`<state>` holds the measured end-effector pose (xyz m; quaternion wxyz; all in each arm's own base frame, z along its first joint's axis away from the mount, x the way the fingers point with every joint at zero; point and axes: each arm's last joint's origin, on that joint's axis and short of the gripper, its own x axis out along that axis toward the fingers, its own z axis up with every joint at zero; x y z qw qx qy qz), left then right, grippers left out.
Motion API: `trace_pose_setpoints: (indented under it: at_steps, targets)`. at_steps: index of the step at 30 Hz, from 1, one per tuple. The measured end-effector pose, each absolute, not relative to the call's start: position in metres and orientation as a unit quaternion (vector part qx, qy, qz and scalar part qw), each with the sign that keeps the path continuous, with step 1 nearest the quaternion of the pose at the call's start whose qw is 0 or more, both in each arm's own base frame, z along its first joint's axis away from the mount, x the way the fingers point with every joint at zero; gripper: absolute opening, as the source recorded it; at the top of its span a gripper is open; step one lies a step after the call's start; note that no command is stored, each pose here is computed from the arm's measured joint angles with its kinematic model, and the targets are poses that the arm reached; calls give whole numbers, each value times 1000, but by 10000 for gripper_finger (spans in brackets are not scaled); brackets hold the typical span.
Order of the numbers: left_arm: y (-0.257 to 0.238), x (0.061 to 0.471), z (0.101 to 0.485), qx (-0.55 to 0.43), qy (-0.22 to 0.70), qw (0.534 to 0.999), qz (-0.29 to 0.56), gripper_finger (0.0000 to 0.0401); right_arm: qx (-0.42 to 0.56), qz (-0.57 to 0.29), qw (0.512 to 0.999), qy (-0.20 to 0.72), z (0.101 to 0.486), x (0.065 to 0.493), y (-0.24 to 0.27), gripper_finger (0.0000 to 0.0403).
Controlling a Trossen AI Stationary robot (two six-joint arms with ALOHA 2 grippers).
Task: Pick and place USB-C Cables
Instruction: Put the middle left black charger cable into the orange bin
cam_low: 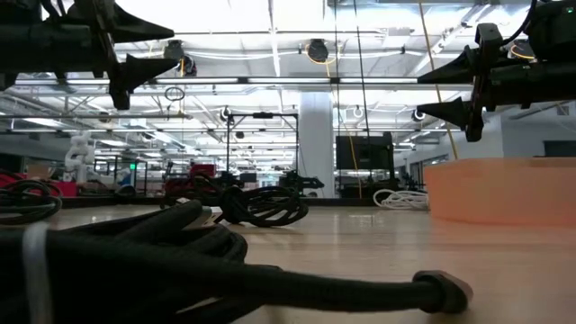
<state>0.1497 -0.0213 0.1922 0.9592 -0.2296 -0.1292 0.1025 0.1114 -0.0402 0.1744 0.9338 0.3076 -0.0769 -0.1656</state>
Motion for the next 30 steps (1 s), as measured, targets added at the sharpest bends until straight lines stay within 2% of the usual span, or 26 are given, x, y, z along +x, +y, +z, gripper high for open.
trace_pose_setpoints:
  at_steps: [4,11,19,25,30]
  targets:
    - [-22,149,197,-234,-150,956,90,223,308,-166,934,-77,174,111,-40,256]
    - [-25,152,211,-175,-170,969,50,223,308,-166,934,-77,174,111,-40,256]
    - [-25,183,235,-170,53,979,102,223,308,-166,934,-77,174,111,-40,256]
    - [-23,185,239,-236,166,946,146,223,308,-166,934,-77,174,111,-40,256]
    - [-28,189,223,-344,239,898,138,223,308,-166,934,-77,174,111,-40,256]
